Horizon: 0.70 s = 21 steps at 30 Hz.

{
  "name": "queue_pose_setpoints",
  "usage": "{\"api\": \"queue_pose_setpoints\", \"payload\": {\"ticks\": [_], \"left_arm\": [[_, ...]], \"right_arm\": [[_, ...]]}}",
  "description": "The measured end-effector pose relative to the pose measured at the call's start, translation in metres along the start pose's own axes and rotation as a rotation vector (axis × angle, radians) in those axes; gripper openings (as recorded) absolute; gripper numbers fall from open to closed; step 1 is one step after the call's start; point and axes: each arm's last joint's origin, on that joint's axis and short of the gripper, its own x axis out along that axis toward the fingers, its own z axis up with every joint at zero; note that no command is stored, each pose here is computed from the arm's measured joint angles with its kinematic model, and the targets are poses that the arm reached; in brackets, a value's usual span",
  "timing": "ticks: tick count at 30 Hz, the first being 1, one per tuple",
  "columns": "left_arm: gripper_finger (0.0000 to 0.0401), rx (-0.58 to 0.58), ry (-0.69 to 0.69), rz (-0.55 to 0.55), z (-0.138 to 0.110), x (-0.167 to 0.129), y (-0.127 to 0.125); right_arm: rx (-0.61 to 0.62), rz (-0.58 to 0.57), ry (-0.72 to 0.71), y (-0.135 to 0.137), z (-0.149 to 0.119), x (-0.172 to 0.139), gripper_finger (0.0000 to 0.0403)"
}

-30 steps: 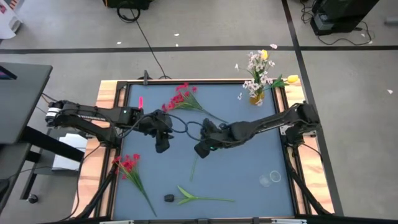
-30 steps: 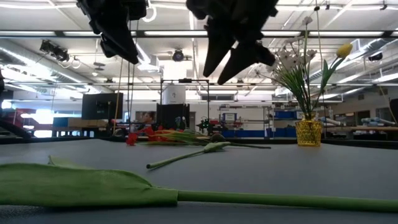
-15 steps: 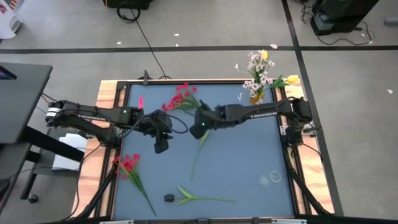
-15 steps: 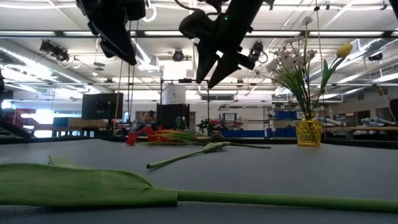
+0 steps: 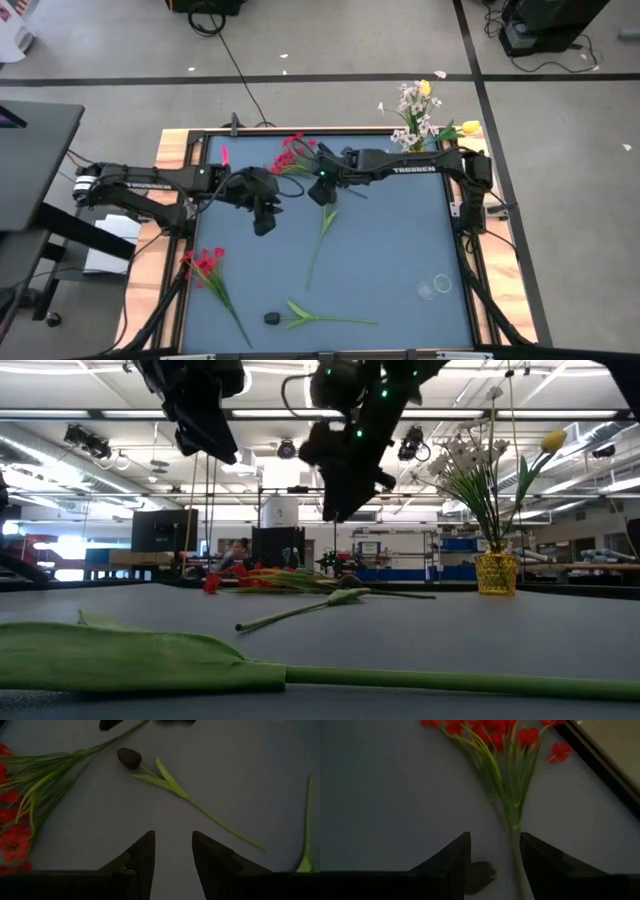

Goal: Sort flowers into vase by color
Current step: Put the top red flowers into the transparent vase

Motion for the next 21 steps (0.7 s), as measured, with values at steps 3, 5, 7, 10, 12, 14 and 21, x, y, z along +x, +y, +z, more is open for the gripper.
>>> {"api": "queue_pose_setpoints", "payload": {"ticks": [3,5,7,10,12,14,21], "left_arm": [[0.0137,-0.016,-0.023,-0.020,0.004,0.000,0.002],[0.0137,-0.024,-0.038,-0.025,0.005,0.000,0.003],[0.0137,-0.034,-0.040,-0.027,0.005,0.000,0.002],[0.0137,-0.049,-0.040,-0.027,0.005,0.000,0.002],[0.0137,-0.049,-0.041,-0.027,0.006,0.000,0.002],[0.0137,-0.049,-0.042,-0.027,0.006,0.000,0.002],[0.0137,-0.049,-0.060,-0.033,0.007,0.000,0.002]], "right_arm": [[-0.028,-0.015,0.005,-0.003,0.001,0.012,0.0179],[-0.030,-0.025,0.014,-0.007,0.001,0.018,0.0179],[-0.041,-0.035,0.025,-0.011,0.001,0.021,0.0179],[-0.056,-0.054,0.010,-0.017,0.005,0.022,0.0182],[-0.065,-0.064,0.013,-0.023,0.006,0.023,0.0189],[-0.056,-0.057,0.020,-0.028,0.008,0.025,0.0199],[-0.005,-0.023,0.043,-0.044,0.012,0.030,0.0241]]}}
